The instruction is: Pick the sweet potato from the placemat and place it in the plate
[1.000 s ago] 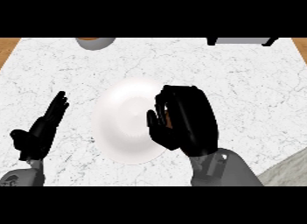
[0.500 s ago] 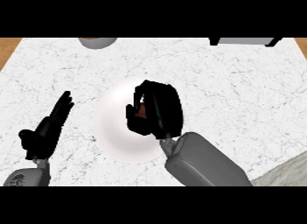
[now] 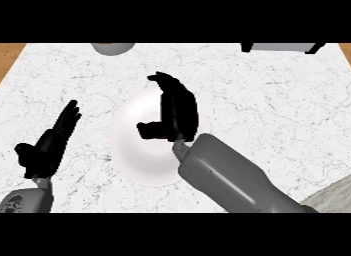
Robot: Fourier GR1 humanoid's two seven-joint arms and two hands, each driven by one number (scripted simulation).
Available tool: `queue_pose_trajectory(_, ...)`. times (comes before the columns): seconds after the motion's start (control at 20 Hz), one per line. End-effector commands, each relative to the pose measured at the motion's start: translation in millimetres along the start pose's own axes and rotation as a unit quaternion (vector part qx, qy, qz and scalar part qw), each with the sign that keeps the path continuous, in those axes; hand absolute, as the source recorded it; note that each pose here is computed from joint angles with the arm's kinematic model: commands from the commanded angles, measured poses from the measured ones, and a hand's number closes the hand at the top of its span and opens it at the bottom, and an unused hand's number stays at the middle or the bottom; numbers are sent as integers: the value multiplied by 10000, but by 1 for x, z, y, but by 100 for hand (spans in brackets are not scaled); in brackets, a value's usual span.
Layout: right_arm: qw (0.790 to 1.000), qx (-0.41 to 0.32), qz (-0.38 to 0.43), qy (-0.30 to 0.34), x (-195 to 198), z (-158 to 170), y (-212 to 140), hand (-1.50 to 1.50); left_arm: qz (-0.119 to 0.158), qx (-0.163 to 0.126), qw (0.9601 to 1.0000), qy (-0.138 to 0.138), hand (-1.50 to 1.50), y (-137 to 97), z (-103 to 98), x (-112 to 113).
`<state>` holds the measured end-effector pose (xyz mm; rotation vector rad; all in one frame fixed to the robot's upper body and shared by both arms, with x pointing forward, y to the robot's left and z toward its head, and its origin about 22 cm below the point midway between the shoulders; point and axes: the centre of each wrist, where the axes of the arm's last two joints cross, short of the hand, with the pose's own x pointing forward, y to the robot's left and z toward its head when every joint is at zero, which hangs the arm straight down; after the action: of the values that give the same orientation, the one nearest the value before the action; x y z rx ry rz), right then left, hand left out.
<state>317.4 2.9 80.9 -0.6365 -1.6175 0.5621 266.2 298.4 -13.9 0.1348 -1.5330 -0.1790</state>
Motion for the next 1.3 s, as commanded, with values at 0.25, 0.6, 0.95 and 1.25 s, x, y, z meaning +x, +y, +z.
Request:
queue_pose_trajectory(0.25,9773,-953,-1878,229,-20,0,-23,-150,94,113,9998,99,0,14,2,2)
queue_pose_trajectory(0.6,9587,-1003,-2661,96,-107,23,-80,-150,-69,249,9996,96,0,-3,13,-8)
queue_pose_trajectory(0.95,9629,-580,-2616,-318,-192,48,-131,-150,95,190,9996,195,0,3,7,-15)
queue_pose_trajectory(1.25,9710,-166,-2355,-377,-244,60,-117,-150,77,203,9997,101,0,1,13,-12)
